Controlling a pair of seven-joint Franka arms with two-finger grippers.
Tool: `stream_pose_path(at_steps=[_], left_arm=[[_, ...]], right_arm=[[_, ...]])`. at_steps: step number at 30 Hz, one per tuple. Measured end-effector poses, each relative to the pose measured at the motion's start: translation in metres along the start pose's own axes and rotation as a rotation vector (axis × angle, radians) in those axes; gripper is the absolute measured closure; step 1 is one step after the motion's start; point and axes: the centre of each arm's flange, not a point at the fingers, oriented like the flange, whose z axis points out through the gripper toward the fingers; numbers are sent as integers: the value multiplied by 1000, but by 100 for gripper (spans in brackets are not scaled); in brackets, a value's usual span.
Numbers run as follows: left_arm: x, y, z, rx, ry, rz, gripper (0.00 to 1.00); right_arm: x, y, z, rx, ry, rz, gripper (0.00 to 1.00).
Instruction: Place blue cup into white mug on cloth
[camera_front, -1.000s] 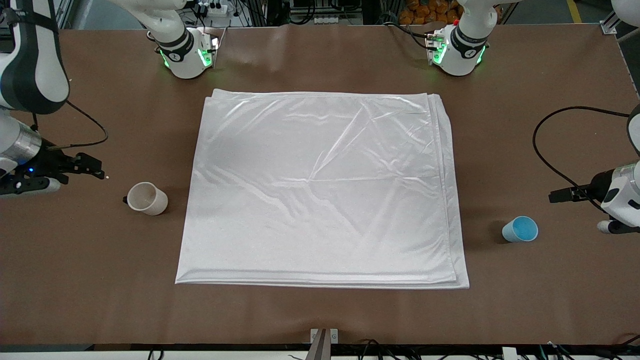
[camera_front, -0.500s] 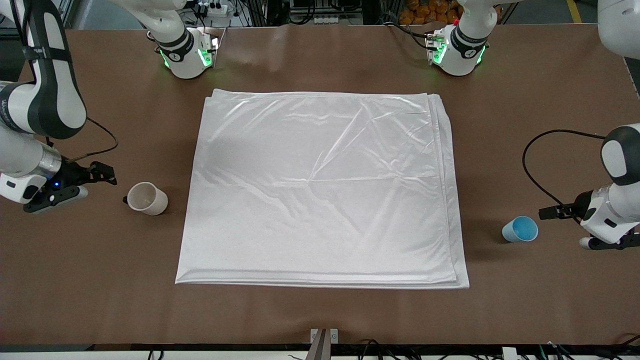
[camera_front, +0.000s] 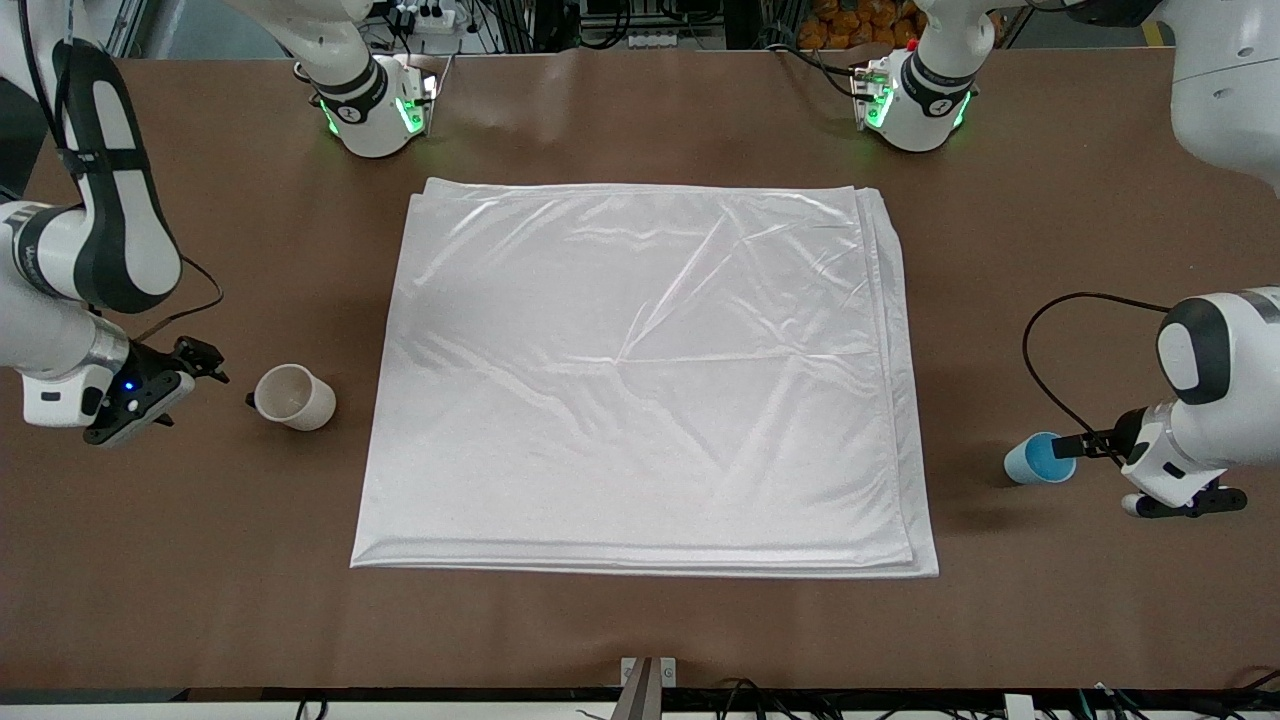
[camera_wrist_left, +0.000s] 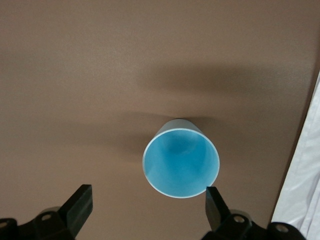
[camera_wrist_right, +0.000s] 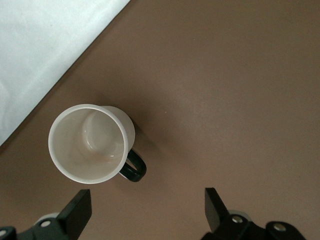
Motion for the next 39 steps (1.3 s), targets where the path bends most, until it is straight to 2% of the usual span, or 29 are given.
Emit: stream_pose_path(at_steps=[17,32,36,37,39], left_arm=[[8,-2,39,-1,2,-2,0],[10,-1,59,-2,-4,0,2],[10,0,62,-2,-6,0,18],[10,0,62,-2,-7,-1,28],[10,0,64,-3,-9,-3,37]], right_arm=[[-4,11,50,6,-6,-382,0],[-6,11,85,38,-15,-578,0],[-6,11,96,44,-17,-622,0],[-6,10,99,45,-17,-632,0],[-5,10,103,48,-16,-646,0]])
